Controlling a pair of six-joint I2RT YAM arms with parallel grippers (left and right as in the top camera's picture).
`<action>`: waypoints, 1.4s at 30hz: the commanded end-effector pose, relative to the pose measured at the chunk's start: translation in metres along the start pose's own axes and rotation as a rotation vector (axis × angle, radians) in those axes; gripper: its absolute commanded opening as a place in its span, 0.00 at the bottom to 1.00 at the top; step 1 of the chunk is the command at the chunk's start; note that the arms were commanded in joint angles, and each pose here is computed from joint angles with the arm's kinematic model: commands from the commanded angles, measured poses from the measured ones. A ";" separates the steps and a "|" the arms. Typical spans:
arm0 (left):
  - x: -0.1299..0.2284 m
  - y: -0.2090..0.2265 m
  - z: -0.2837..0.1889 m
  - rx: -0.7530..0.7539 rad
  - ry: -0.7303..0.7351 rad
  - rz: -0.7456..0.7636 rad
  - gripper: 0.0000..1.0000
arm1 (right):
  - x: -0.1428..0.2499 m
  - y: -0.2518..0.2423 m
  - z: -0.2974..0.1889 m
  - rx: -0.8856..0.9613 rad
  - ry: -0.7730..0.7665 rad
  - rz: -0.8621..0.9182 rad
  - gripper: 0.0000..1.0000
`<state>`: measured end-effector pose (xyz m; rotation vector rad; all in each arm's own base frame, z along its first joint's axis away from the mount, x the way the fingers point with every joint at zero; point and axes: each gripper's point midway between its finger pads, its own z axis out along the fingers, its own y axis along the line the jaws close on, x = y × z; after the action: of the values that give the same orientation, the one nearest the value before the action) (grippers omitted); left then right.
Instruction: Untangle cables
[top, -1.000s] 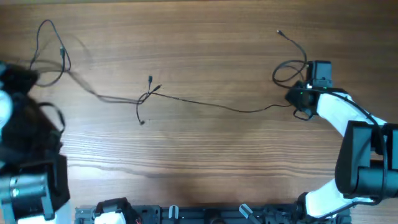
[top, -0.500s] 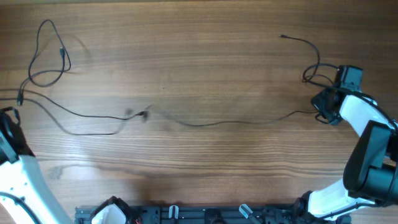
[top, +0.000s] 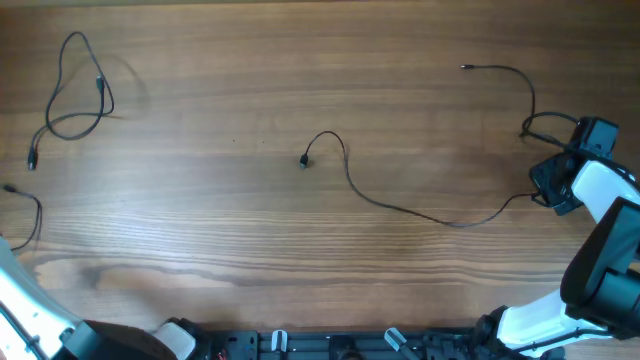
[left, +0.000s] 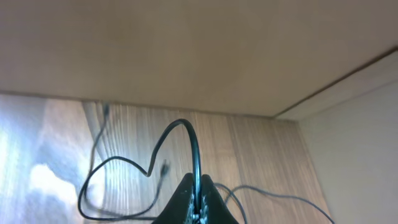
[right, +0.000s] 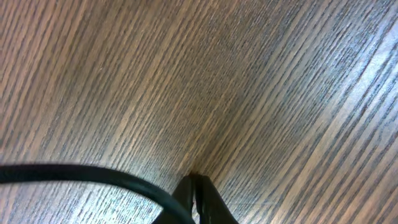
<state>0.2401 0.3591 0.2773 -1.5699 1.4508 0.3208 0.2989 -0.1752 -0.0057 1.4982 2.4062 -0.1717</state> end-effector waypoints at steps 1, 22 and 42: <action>0.032 0.004 0.017 -0.009 0.137 -0.130 0.04 | 0.048 -0.006 0.022 -0.015 0.174 -0.002 0.08; 0.204 0.027 0.018 -0.324 0.682 -0.214 1.00 | 0.098 0.059 0.002 -0.283 0.303 -0.318 0.05; 0.225 0.090 0.029 -0.539 0.535 -0.248 1.00 | 0.168 0.128 -0.030 -0.427 0.293 -0.602 0.05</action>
<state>0.2448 0.2575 0.0816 -2.2816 1.7083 0.1169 0.3548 0.0264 -0.0040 0.6393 2.7461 0.4398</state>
